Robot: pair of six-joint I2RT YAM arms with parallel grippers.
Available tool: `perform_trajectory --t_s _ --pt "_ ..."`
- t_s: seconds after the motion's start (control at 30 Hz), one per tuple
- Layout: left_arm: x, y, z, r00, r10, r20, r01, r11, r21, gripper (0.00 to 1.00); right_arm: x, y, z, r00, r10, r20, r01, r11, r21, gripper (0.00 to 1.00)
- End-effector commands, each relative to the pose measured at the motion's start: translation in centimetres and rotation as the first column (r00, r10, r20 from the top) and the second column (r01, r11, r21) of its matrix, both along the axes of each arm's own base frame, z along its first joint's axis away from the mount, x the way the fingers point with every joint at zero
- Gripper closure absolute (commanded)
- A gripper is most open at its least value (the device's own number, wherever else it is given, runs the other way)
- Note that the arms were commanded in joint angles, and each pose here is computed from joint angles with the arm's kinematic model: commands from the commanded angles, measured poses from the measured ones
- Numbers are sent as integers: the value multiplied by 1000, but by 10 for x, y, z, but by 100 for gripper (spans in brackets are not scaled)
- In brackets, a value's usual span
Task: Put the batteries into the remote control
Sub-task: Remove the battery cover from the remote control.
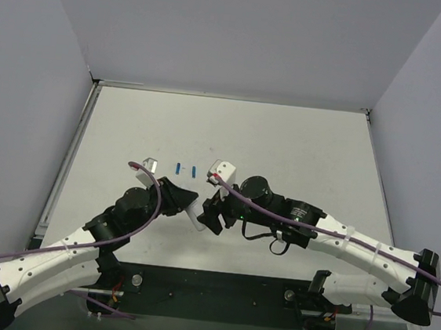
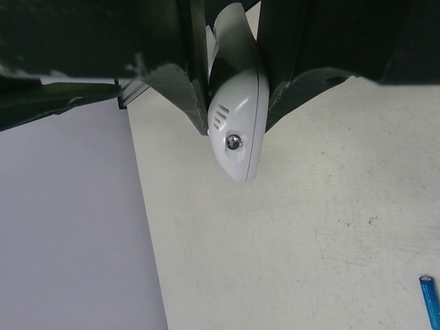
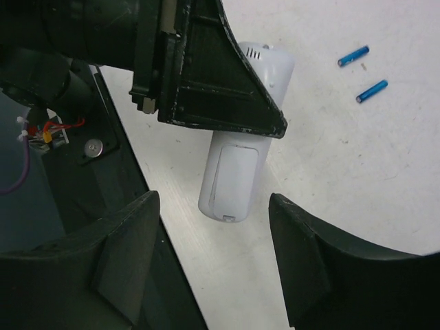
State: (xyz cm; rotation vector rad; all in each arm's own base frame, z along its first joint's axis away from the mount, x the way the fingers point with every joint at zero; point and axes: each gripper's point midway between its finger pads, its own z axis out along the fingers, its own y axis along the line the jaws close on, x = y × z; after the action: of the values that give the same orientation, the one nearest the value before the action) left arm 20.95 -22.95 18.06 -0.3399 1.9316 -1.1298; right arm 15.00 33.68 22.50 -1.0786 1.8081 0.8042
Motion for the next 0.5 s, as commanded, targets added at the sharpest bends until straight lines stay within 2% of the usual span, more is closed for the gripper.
perform_trajectory --t_s 0.0,0.27,0.47 --pt "8 2 30 996 47 70 -39 993 -108 100 -1 7 -8 981 -101 -166 100 995 -12 41" --pt "7 5 32 996 60 69 -51 991 -127 100 6 13 -26 973 -136 -187 125 990 -71 52" --pt "7 7 32 995 72 64 -62 988 -141 100 9 16 -41 972 -142 -185 122 986 -112 55"
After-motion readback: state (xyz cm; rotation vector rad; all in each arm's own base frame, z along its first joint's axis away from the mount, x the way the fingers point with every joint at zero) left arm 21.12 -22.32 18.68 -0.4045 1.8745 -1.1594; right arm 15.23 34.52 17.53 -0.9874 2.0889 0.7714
